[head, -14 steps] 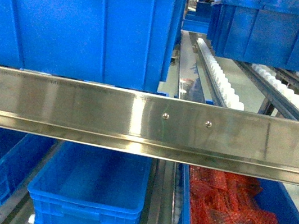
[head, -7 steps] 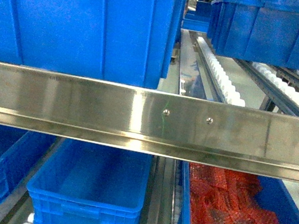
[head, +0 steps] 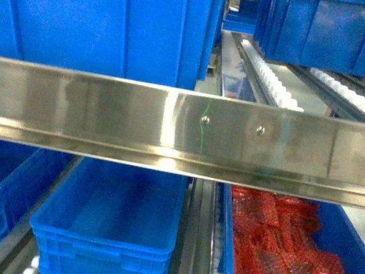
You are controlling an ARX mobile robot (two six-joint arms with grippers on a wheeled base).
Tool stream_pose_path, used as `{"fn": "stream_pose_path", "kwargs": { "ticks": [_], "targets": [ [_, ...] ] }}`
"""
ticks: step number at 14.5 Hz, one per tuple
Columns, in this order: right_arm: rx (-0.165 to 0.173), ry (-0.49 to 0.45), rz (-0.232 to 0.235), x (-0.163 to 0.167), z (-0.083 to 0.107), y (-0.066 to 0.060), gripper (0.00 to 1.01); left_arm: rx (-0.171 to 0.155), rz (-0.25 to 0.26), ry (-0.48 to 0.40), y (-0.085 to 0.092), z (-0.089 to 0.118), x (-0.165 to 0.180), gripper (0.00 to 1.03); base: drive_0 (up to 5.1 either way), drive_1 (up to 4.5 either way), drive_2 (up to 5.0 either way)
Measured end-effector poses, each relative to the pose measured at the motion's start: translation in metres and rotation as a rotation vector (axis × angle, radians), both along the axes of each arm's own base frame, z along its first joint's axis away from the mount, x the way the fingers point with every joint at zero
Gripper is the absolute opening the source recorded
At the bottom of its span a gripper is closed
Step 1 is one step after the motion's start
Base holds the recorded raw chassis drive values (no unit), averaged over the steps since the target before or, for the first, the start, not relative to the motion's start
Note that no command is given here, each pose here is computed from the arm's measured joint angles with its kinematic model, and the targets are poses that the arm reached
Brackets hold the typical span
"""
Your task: Pick blue part to blue bin on bottom shelf
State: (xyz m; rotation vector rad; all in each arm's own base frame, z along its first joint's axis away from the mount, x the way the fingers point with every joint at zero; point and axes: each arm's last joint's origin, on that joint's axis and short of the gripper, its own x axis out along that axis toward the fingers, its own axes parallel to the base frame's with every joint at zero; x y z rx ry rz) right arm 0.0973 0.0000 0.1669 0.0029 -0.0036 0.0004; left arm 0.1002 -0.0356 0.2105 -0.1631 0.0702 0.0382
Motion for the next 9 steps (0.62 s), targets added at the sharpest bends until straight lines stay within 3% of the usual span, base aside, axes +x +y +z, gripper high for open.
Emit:
{"fn": "stream_pose_path", "kwargs": {
  "ticks": [9],
  "targets": [
    [0.000,0.003,0.000,0.0000,-0.0003,0.0000,0.98,0.001,0.000,0.002,0.0000,-0.0002,0.0000,0.43,0.0,0.00,0.0]
  ]
}}
